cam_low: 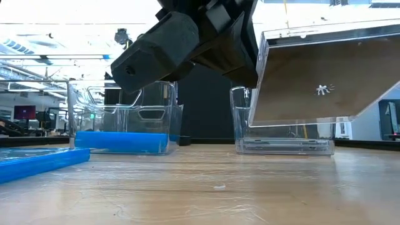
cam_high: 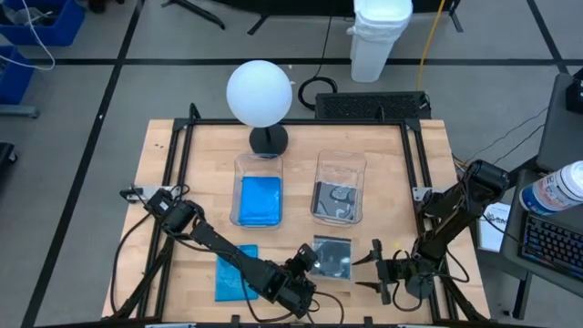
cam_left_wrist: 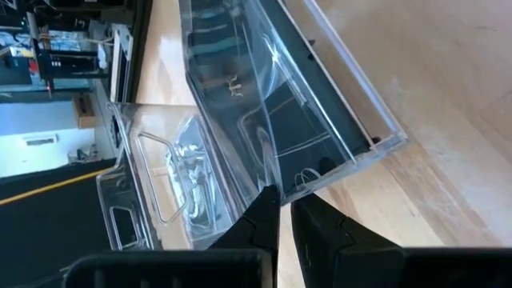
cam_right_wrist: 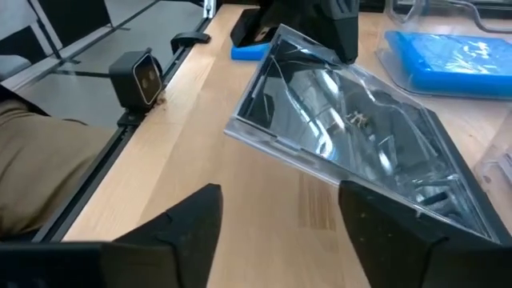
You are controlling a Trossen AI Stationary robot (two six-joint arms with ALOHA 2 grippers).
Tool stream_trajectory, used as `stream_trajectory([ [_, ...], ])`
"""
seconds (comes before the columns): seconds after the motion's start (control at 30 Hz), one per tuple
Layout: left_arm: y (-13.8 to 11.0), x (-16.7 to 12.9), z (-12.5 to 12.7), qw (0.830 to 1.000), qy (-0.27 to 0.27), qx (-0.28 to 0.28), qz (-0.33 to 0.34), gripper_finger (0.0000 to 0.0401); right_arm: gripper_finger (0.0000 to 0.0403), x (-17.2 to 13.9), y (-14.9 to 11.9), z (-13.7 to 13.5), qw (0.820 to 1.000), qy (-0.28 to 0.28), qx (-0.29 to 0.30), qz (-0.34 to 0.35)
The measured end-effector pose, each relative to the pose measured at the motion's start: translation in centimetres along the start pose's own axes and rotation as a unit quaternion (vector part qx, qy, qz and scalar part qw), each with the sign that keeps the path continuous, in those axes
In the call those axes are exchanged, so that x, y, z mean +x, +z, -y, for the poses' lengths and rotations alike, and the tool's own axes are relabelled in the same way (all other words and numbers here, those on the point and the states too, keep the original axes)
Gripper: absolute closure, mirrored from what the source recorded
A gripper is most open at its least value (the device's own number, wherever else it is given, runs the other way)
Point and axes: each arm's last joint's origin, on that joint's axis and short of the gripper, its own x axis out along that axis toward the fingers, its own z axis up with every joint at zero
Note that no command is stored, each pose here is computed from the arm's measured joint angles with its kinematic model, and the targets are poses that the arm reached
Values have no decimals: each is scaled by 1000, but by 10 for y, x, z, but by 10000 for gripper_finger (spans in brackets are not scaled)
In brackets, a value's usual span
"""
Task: Pick & place jewel cases by type
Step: Put the black CD case into the right transparent bin
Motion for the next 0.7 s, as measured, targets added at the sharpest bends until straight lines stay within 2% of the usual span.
stream_trajectory([
  [0.2, -1, 0, 0, 1000, 0, -11, -5, 371, 136, 0, -4, 2, 1000, -8, 21, -14],
  [0.5, -5, -1, 1, 999, 9, -23, -25, 371, 142, -3, -15, 6, 993, -28, 99, -52],
  [0.57, -5, -1, 1, 999, 10, -25, -25, 371, 142, -3, -14, 7, 990, -42, 133, -39],
  [0.7, -5, -1, 0, 999, 17, -25, -27, 371, 142, -3, -9, 8, 976, -89, 194, 30],
])
